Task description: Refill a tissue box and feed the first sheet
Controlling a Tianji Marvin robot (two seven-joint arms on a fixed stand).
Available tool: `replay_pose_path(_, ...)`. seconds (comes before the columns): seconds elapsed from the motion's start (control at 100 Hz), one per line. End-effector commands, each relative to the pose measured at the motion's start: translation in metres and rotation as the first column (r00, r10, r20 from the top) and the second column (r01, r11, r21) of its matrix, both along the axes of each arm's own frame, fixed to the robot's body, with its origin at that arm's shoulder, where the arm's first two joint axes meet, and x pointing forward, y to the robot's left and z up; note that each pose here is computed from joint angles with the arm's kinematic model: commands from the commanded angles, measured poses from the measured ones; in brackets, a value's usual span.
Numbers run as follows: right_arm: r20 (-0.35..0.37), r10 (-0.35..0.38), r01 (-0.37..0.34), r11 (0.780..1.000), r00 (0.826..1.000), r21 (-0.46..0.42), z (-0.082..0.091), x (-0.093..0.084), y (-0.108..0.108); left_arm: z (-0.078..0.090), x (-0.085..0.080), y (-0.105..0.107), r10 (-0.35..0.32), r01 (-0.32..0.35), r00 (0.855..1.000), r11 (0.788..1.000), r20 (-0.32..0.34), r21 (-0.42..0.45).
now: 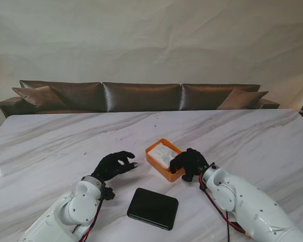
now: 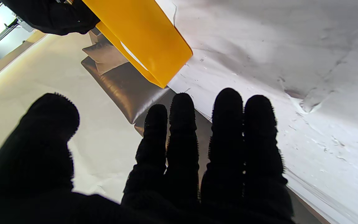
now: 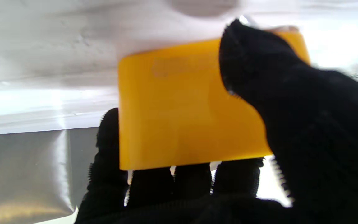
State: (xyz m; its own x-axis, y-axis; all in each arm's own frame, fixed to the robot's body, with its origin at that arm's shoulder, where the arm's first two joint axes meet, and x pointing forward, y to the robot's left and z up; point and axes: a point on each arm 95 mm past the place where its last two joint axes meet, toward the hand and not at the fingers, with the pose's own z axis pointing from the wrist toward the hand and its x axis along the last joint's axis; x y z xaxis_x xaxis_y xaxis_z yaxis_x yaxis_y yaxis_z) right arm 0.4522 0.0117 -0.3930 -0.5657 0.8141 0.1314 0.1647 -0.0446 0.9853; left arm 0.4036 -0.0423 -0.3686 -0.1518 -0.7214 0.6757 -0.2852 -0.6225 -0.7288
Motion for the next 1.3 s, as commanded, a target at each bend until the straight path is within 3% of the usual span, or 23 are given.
replay_pose_path(0.0,-0.027,-0.002,0.002,1.0,1.0,0.001,-0.003,0.0,0.003,-0.004,-0.003,-0.003,-0.006,0.006,1.0,1.0,-0.02,-0.006)
replay_pose_path(0.21,0.009,-0.009,0.008,0.999,1.0,0.053,-0.001,-0.003,0.004,-0.003,-0.001,-0.001,0.008,-0.008,1.0,1.0,-0.014,-0.004)
replay_pose_path(0.47,0.04,-0.003,0.0,0.998,0.999,0.062,0.015,-0.015,-0.001,0.001,0.007,0.002,0.038,-0.038,0.999,0.999,0.0,0.018)
replay_pose_path(0.56,0.034,-0.04,0.037,0.994,0.999,0.1,0.019,-0.023,-0.003,0.004,0.015,0.003,0.053,-0.054,0.998,0.998,0.012,0.025)
replay_pose_path(0.66,0.021,-0.14,0.135,0.979,0.99,0.155,0.023,-0.037,-0.003,0.008,0.028,0.001,0.069,-0.07,0.997,0.997,0.034,0.026)
replay_pose_path(0.85,-0.013,-0.336,0.331,0.918,0.942,0.216,0.024,-0.063,0.003,0.015,0.056,-0.009,0.034,-0.036,0.998,0.999,0.054,0.034)
replay_pose_path(1.0,-0.059,-0.472,0.47,0.841,0.879,0.267,0.019,-0.076,0.011,0.012,0.082,-0.02,0.006,-0.011,0.996,0.998,0.085,0.059)
replay_pose_path(1.19,-0.14,-0.592,0.604,0.736,0.793,0.306,0.01,-0.085,0.019,0.003,0.108,-0.034,-0.046,0.043,0.998,0.997,0.051,0.065)
replay_pose_path(1.29,-0.173,-0.614,0.635,0.711,0.77,0.301,0.006,-0.086,0.021,0.0,0.117,-0.04,-0.069,0.067,0.997,0.995,0.037,0.073)
